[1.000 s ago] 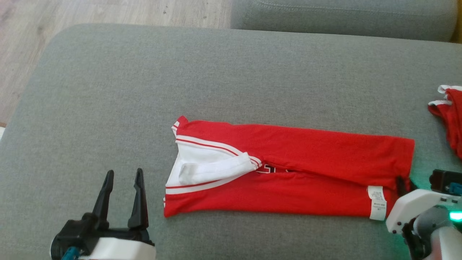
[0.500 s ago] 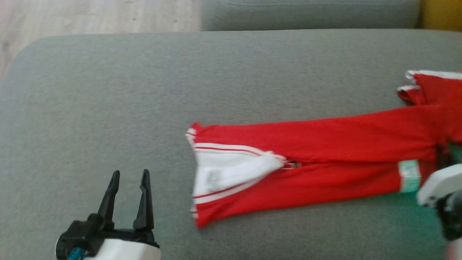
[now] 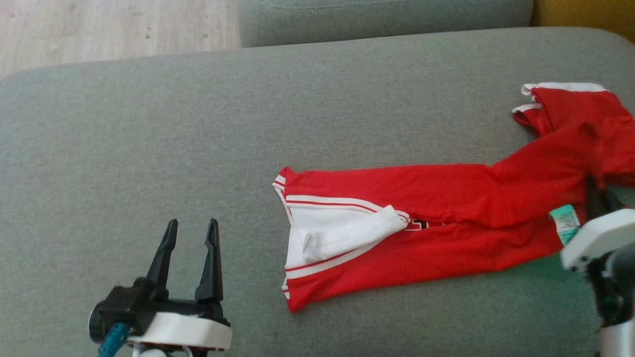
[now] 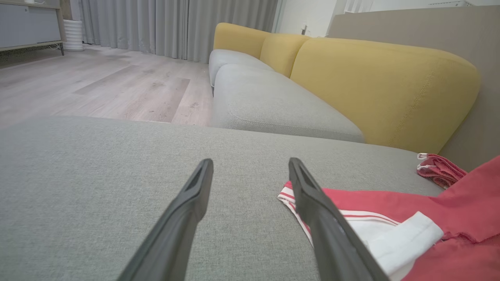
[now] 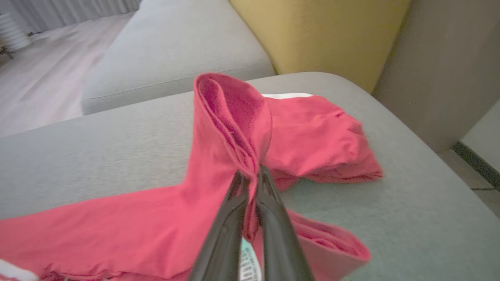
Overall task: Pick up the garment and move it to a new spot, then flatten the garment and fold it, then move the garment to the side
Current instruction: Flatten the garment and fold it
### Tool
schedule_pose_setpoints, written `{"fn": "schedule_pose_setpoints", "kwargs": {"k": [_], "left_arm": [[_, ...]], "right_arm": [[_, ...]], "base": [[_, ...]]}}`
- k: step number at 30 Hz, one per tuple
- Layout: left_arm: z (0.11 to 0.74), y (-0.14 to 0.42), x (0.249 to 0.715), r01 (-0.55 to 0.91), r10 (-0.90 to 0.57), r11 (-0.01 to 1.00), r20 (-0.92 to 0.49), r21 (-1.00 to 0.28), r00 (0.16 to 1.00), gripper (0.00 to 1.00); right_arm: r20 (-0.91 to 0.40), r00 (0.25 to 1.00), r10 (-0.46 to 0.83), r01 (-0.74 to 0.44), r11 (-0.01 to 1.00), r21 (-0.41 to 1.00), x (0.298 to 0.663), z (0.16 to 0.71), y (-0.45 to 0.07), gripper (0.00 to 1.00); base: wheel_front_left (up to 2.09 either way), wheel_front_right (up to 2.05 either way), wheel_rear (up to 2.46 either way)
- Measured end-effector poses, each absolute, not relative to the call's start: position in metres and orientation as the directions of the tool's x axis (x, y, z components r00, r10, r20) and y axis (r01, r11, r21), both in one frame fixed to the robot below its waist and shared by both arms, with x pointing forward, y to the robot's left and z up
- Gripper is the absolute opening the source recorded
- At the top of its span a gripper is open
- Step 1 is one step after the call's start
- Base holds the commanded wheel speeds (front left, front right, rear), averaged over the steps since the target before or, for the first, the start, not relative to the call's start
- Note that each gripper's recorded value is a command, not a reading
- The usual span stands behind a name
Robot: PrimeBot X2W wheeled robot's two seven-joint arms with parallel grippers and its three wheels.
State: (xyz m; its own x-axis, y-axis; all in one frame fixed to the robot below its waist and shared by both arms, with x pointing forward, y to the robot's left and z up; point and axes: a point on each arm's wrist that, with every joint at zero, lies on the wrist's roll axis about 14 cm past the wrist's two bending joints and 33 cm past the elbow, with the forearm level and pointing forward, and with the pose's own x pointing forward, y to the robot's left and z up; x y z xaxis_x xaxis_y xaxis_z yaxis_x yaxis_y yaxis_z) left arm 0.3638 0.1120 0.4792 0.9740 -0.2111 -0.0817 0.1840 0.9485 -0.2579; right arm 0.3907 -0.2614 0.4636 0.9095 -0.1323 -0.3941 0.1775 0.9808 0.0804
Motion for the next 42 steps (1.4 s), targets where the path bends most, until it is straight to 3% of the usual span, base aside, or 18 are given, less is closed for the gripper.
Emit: {"fn": "schedule_pose_setpoints", "kwargs": {"k": [8, 18, 24, 33, 34, 35, 36, 37, 42], "left_arm": [[0.488, 0.13, 0.352, 0.135, -0.154, 0.959, -0.059, -0.247, 0.986, 1.0], [0.493, 0.158, 0.336, 0.051, -0.063, 0.969, -0.046, -0.241, 0.997, 1.0], [0.492, 0.169, 0.329, 0.012, -0.025, 0.971, -0.05, -0.239, 0.998, 1.0], [0.488, 0.171, 0.325, -0.006, -0.01, 0.971, -0.065, -0.24, 0.998, 1.0], [0.488, 0.171, 0.325, -0.007, -0.009, 0.97, -0.067, -0.241, 0.998, 1.0], [0.487, 0.171, 0.325, -0.01, -0.007, 0.97, -0.068, -0.243, 0.998, 1.0], [0.486, 0.171, 0.324, -0.012, -0.005, 0.97, -0.071, -0.244, 0.997, 1.0], [0.485, 0.171, 0.324, -0.015, -0.003, 0.969, -0.074, -0.245, 0.997, 1.0], [0.485, 0.172, 0.322, -0.02, 0.002, 0.968, -0.075, -0.249, 0.997, 1.0]], "right_arm": [[-0.388, 0.901, 0.194, -0.108, 0.967, 0.231, 0.389, 0.466, -0.153, 0.0], [-0.331, 0.763, 0.555, -0.421, 0.816, 0.396, 0.376, 0.466, -0.024, 0.0], [-0.331, 0.681, 0.653, -0.512, 0.748, 0.423, 0.37, 0.458, 0.019, 0.0], [-0.377, 0.595, 0.71, -0.549, 0.701, 0.454, 0.36, 0.435, 0.048, 0.0], [-0.377, 0.592, 0.713, -0.549, 0.699, 0.458, 0.361, 0.434, 0.049, 0.09], [-0.38, 0.587, 0.715, -0.549, 0.696, 0.463, 0.361, 0.432, 0.051, 0.38], [-0.382, 0.58, 0.719, -0.554, 0.692, 0.462, 0.361, 0.431, 0.053, 0.76], [-0.382, 0.575, 0.723, -0.56, 0.689, 0.46, 0.362, 0.431, 0.055, 1.0], [-0.317, 0.592, 0.741, -0.583, 0.665, 0.468, 0.367, 0.446, 0.065, 1.0]], "base": [[0.0, 0.0, 0.0], [0.0, 0.0, 0.0], [0.0, 0.0, 0.0], [0.0, 0.0, 0.0], [0.0, 0.0, 0.0], [0.0, 0.0, 0.0], [0.0, 0.0, 0.0], [0.0, 0.0, 0.0], [0.0, 0.0, 0.0]]}}
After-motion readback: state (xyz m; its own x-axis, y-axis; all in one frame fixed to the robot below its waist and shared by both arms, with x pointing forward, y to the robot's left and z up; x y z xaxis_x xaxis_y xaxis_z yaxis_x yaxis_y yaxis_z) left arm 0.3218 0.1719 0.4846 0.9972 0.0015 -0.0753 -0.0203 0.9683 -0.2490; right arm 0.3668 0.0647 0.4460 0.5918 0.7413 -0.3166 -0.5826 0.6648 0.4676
